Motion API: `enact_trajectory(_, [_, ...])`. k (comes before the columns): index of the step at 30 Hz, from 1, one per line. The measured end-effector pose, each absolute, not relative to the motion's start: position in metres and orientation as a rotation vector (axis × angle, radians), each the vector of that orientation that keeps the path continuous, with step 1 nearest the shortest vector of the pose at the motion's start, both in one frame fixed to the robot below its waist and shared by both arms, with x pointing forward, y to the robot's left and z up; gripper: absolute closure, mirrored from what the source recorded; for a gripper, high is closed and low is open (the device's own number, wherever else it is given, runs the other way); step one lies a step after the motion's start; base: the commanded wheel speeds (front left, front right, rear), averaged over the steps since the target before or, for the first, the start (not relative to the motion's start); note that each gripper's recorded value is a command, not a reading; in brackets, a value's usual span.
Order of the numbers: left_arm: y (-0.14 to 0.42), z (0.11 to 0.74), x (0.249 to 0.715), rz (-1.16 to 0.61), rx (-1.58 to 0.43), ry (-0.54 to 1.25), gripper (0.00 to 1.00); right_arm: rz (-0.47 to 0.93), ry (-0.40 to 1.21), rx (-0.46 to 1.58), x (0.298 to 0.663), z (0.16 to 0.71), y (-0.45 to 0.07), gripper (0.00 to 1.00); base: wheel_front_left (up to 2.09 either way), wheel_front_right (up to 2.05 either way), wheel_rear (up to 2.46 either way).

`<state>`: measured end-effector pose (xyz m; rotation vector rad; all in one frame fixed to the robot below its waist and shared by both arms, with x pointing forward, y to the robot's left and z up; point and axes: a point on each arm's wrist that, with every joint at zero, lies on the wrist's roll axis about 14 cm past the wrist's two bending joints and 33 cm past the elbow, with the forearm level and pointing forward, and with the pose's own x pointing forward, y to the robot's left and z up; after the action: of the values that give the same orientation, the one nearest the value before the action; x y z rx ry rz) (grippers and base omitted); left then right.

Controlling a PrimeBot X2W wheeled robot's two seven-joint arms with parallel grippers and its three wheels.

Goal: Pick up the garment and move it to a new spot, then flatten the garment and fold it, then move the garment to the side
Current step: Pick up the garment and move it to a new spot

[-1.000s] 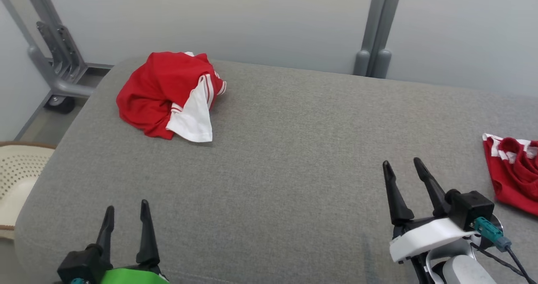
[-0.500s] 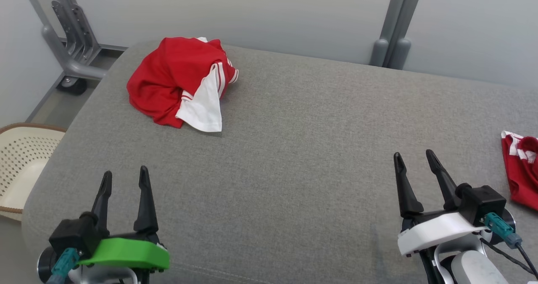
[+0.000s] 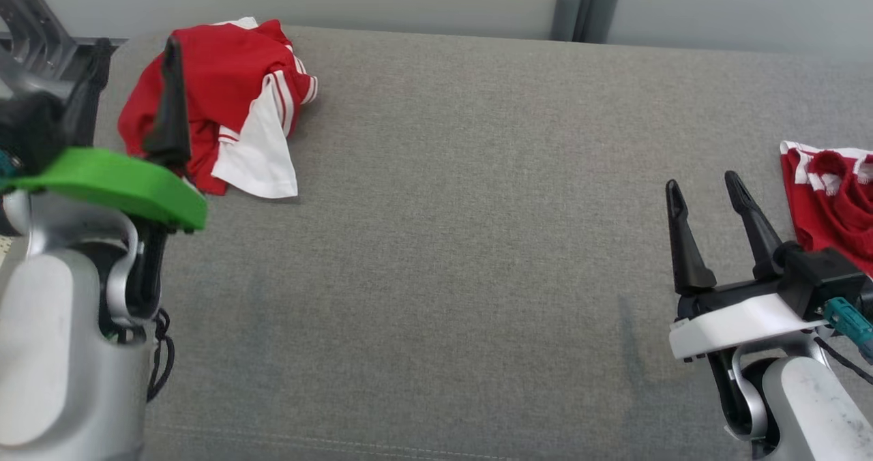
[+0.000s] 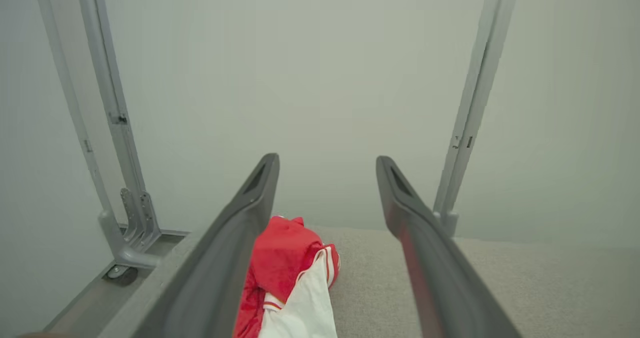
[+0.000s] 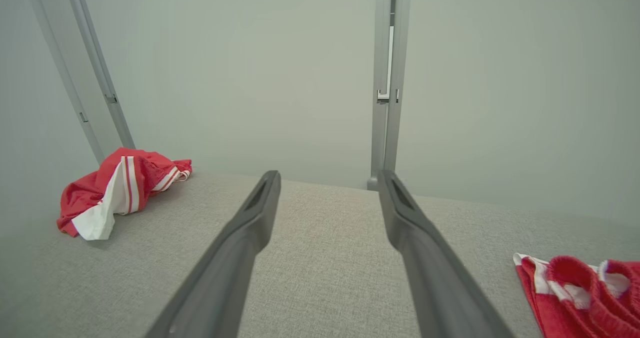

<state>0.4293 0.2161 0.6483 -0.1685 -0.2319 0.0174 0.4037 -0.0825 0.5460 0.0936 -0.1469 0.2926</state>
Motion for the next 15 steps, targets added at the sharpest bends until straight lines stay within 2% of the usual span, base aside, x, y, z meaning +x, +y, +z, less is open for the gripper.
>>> enact_trajectory(4, [0.202, 0.632, 0.467, -0.049, -0.236, -0.09, 0.0, 0.257, -0.134, 0.074, 0.41, 0.542, -0.096, 0.0, 0.0, 0.0, 0.0])
enact_trajectory(15, [0.224, 0.556, 0.54, -0.011, -0.14, 0.249, 0.0, 0.137, -0.053, 0.012, 0.419, 0.517, -0.144, 0.0, 0.0, 0.0, 0.0])
